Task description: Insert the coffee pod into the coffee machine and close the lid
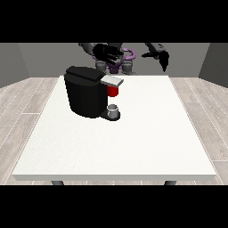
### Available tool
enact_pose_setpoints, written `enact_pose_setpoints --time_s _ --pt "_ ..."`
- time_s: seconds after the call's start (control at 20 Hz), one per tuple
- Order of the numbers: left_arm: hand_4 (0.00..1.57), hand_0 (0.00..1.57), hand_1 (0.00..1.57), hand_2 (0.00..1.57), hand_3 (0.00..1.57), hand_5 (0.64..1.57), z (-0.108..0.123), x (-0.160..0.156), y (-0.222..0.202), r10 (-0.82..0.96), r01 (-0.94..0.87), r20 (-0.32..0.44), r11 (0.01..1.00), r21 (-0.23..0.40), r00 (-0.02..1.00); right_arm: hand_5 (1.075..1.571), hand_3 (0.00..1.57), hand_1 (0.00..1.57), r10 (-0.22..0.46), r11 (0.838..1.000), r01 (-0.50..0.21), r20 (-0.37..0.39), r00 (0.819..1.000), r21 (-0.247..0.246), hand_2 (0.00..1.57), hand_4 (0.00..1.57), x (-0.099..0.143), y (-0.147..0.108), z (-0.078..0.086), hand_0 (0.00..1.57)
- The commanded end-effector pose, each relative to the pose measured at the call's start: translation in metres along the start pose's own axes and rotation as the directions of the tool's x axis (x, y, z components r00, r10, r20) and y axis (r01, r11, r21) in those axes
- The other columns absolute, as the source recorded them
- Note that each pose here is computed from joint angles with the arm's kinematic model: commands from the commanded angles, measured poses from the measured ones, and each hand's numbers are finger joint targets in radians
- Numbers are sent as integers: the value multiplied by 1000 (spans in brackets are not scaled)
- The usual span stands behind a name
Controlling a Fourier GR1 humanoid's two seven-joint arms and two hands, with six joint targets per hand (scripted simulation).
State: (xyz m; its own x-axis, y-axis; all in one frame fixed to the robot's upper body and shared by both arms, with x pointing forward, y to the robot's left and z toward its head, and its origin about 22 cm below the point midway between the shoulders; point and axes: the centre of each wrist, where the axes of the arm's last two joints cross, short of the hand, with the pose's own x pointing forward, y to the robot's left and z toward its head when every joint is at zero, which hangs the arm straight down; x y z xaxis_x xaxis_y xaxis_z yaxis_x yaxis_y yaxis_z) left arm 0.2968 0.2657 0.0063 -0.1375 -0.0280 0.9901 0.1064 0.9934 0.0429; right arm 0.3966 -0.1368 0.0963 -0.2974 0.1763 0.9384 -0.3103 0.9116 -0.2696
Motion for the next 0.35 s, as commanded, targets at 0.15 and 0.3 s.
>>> enact_pose_setpoints --time_s 0.15,0.3 --pt "192 0 0 0 0 1571 17 -20 2 14 -13 -17 1000 19 1000 1571 0 0 -211 977 211 8 977 -13 0 286 -39 30 51 0" --pt "192 0 0 0 0 1571 30 -27 13 11 -5 -67 997 79 998 1571 0 0 -240 971 238 -63 969 -39 0 157 -71 38 93 0"
